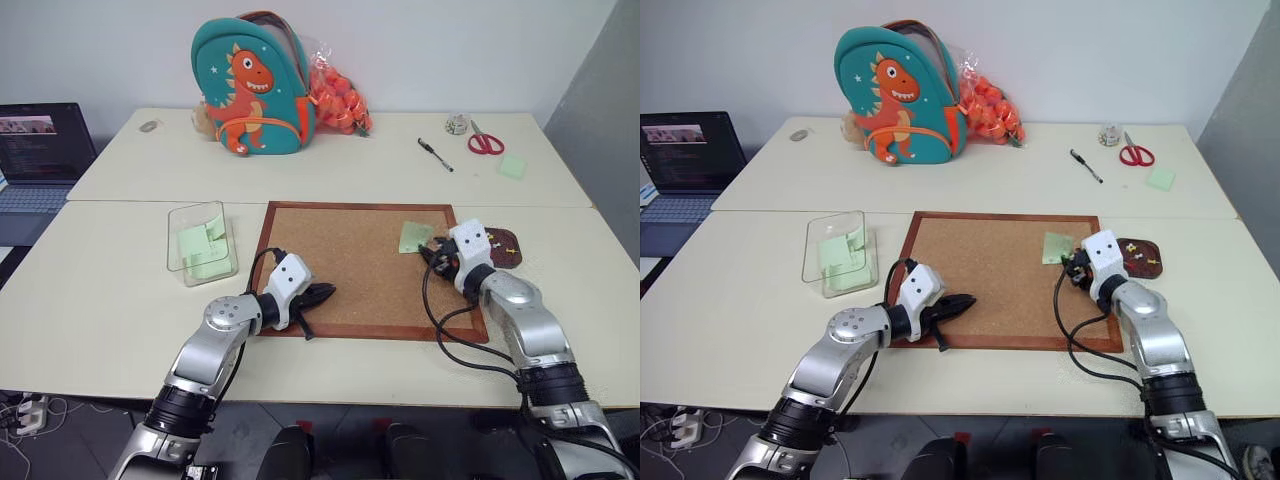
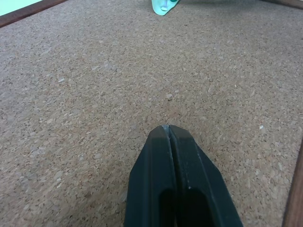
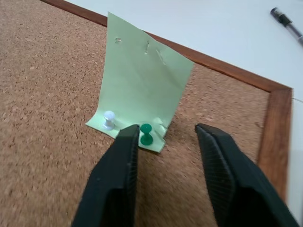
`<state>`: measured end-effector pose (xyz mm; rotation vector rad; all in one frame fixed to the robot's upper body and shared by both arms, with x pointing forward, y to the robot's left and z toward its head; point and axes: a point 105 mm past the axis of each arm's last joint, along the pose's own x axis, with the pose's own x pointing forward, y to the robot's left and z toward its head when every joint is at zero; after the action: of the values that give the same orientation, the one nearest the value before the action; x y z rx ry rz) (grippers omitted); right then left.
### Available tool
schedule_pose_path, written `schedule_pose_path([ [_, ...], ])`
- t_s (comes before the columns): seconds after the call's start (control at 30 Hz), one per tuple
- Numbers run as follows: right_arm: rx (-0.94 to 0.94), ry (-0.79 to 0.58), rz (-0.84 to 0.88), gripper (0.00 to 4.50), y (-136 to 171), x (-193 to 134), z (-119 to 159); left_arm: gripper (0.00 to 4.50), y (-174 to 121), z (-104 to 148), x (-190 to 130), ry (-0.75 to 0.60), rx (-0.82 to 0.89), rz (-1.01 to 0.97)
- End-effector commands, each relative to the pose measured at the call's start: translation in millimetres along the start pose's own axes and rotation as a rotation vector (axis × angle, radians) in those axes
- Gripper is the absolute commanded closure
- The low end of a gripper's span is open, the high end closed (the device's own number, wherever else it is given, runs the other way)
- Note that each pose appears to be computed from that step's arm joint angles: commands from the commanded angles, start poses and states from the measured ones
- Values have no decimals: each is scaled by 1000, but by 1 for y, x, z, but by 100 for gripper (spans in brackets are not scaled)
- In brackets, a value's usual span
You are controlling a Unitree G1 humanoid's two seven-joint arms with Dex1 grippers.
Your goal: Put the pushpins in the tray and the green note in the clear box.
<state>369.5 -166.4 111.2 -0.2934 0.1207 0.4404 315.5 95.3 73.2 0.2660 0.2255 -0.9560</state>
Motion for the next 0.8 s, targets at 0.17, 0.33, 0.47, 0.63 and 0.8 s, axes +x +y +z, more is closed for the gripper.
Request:
schedule_pose_path([
  [0.17, -2, -82, 172, 196, 28, -14, 26, 450, -13, -31, 1, 104, -65, -42],
  [0.33, -9, -78, 170, 196, 28, -2, 28, 450, -12, -30, 2, 103, -64, -46],
  [0.47, -23, -57, 167, 196, 24, 8, 24, 450, -12, -30, 3, 103, -63, -47],
  [0.63, -22, -45, 146, 196, 17, 16, 20, 450, -13, -30, 1, 103, -64, -44],
  [0.8, -1, -37, 127, 196, 10, 19, 16, 450, -13, -31, 0, 105, -66, -39],
])
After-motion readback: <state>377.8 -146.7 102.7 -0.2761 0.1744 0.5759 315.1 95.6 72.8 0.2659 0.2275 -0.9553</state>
